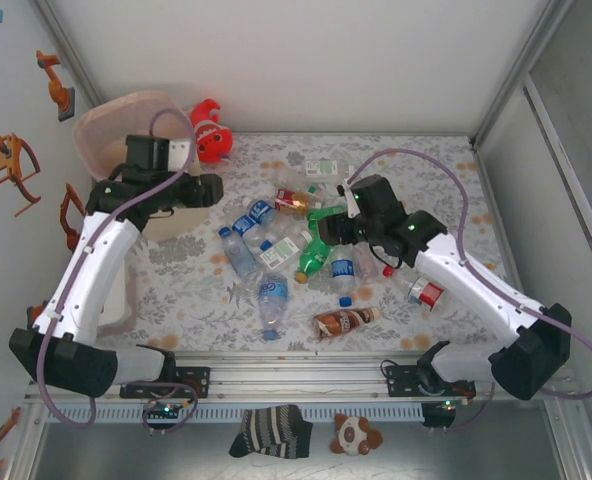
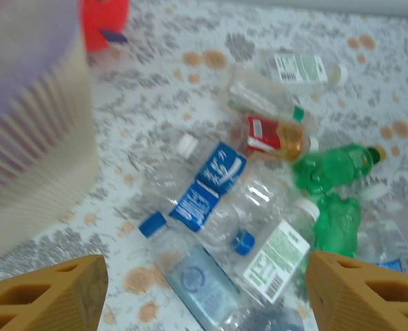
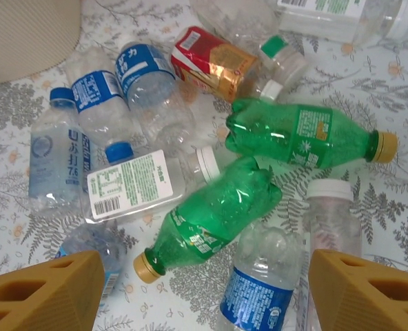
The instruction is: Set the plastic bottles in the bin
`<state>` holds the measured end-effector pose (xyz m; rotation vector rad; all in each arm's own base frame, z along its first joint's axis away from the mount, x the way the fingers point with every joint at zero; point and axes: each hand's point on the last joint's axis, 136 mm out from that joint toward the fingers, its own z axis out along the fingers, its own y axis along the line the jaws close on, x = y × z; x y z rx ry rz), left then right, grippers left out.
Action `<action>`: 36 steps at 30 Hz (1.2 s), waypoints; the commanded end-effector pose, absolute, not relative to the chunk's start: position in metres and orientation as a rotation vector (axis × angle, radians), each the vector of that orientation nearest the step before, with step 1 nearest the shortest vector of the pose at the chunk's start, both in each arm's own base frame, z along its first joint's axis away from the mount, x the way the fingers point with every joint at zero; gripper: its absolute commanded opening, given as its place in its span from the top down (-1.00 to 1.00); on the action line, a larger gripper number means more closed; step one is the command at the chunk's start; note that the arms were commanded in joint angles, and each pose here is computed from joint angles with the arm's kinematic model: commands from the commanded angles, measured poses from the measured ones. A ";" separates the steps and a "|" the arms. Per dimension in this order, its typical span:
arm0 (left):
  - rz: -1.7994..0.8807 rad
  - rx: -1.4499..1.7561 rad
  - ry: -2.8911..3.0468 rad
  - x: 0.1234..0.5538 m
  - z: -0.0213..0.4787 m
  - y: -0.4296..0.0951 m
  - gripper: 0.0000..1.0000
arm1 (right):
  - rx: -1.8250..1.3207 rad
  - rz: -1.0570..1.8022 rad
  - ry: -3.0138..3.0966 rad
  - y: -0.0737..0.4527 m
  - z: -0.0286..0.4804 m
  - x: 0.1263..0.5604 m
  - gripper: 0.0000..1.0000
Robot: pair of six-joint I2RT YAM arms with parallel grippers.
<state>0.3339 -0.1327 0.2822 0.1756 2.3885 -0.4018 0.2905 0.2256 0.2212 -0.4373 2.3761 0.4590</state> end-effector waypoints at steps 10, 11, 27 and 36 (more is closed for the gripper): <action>-0.349 0.235 2.533 0.278 0.214 -0.187 -0.48 | -0.357 0.288 2.484 0.183 0.180 0.287 -0.51; -0.344 0.243 2.545 0.273 0.207 -0.190 -0.48 | -0.347 0.277 2.490 0.178 0.178 0.289 -0.51; -0.143 0.294 2.768 0.204 0.108 -0.227 -0.60 | -0.326 0.243 2.511 0.160 0.170 0.302 -0.49; -0.161 0.274 2.849 0.198 0.068 -0.261 -0.74 | -0.339 0.293 2.503 0.169 0.175 0.308 -0.49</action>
